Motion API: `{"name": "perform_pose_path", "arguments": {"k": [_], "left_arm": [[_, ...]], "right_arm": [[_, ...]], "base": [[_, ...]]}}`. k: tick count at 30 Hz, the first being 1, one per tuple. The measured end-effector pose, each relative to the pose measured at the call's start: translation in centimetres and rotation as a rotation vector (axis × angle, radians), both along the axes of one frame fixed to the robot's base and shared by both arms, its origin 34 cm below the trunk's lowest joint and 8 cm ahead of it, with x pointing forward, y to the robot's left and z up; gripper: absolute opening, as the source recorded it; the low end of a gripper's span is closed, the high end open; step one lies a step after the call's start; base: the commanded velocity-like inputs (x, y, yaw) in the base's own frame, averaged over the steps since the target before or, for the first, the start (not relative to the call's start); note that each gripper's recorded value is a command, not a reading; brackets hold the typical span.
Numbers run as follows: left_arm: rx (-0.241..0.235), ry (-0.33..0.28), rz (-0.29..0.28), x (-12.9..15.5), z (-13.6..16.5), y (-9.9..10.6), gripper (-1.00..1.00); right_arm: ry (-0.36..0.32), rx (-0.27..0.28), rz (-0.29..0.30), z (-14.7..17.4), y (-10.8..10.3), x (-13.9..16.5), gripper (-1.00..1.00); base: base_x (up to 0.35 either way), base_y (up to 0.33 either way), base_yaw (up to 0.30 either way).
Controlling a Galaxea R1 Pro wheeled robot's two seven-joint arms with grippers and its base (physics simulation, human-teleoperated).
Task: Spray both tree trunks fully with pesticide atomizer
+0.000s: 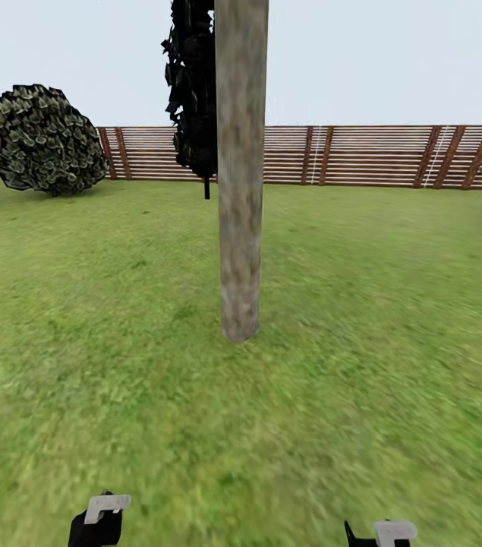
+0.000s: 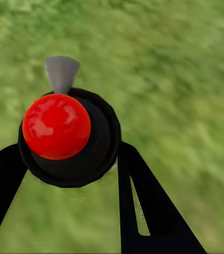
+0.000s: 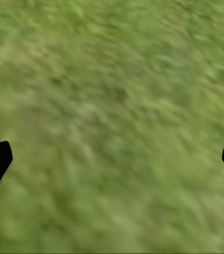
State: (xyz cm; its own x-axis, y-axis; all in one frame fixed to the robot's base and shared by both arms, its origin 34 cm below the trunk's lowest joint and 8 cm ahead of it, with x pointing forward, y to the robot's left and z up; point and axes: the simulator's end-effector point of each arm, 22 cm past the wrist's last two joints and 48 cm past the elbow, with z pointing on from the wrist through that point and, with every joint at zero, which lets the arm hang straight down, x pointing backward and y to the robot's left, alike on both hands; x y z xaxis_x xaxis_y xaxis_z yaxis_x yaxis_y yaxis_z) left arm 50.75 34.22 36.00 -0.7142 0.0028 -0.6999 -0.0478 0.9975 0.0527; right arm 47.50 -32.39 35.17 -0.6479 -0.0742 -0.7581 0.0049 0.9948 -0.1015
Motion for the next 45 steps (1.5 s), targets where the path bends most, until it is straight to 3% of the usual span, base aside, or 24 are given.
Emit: {"name": "perform_pose_path", "arguments": {"k": [29,36,39,40,43,44,45], "left_arm": [[-0.001,-0.007,0.013,0.1,0.3,0.3,-1.0],[-0.006,-0.015,0.039,0.2,0.5,1.1,-1.0],[-0.01,-0.03,0.036,0.9,0.9,1.2,-1.0],[-0.011,-0.031,0.019,1.1,1.0,0.9,-1.0],[-0.005,-0.012,-0.165,1.5,1.1,-1.3,-1.0],[0.005,0.005,-0.285,1.6,1.3,-1.8,-1.0],[0.006,0.01,-0.368,2.1,1.7,-2.3,-1.0]], "right_arm": [[-0.011,-0.002,-0.003,0.3,-0.1,0.3,1.0],[-0.036,-0.004,0.015,1.0,0.0,1.5,1.0],[-0.112,-0.022,0.069,3.2,0.7,4.6,1.0],[-0.147,-0.048,0.127,4.5,1.5,6.2,1.0],[-0.165,-0.143,0.372,6.6,4.9,9.2,1.0],[-0.138,-0.169,0.493,6.9,6.8,9.6,1.0],[-0.11,-0.178,0.571,6.9,7.9,9.8,1.0]], "base": [[0.336,-0.013,-0.051],[0.123,-0.064,0.0],[0.011,-0.005,0.0],[0.003,-0.002,0.0],[0.001,-0.001,0.0],[0.0,0.0,0.0],[0.0,0.0,0.0]]}}
